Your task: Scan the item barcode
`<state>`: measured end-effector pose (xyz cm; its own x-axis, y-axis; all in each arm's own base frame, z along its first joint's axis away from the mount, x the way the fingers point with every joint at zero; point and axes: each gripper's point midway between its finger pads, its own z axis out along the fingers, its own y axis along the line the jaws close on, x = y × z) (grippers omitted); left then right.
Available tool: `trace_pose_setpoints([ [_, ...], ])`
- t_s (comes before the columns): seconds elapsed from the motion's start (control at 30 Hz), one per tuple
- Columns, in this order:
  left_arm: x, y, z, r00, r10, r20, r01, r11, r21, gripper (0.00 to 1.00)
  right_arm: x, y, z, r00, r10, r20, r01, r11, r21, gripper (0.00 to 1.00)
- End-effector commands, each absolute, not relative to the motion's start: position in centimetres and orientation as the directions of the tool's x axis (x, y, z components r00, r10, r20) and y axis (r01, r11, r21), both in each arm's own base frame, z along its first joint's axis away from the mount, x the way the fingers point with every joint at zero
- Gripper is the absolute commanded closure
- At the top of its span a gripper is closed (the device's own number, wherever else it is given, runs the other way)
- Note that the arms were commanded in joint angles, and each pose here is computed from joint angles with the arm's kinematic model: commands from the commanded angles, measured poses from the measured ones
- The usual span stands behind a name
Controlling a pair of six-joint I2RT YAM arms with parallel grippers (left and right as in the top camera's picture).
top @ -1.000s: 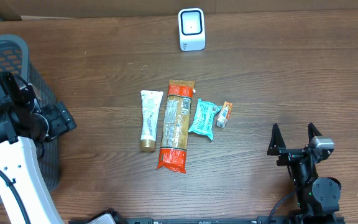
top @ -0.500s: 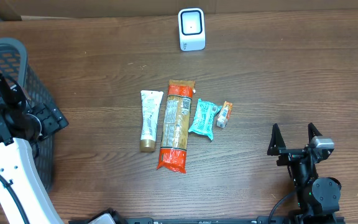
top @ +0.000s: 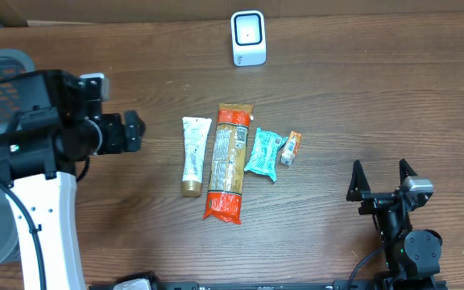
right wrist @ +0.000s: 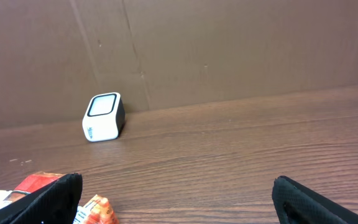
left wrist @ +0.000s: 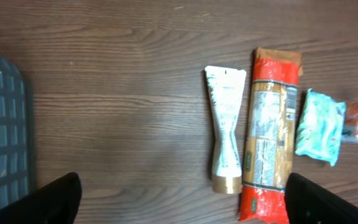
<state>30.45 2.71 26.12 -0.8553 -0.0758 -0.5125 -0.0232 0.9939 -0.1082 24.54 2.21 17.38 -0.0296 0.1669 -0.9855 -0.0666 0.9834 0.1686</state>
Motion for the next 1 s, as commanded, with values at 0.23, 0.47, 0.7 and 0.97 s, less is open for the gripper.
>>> trace_pose_setpoints([
  [0.23,30.3,4.2,20.6,-0.939,-0.058,-0.338,-0.051,0.998,-0.029,0.0,24.5,2.2,17.2,-0.025,0.163,-0.986,-0.066,0.984,0.165,0.0],
  [0.47,30.9,4.3,18.1,-0.965,-0.062,-0.256,-0.053,0.998,-0.04,0.0,24.5,2.2,17.2,-0.025,0.163,-0.986,-0.066,0.984,0.165,0.0],
  [0.7,30.9,4.3,17.1,-0.974,-0.064,-0.217,-0.055,0.997,-0.046,0.0,24.5,2.2,17.2,-0.025,0.163,-0.986,-0.066,0.984,0.165,0.0],
  [0.97,31.0,4.3,17.1,-0.973,-0.063,-0.22,-0.055,0.997,-0.045,0.0,24.5,2.2,17.2,-0.025,0.163,-0.986,-0.066,0.984,0.165,0.0],
])
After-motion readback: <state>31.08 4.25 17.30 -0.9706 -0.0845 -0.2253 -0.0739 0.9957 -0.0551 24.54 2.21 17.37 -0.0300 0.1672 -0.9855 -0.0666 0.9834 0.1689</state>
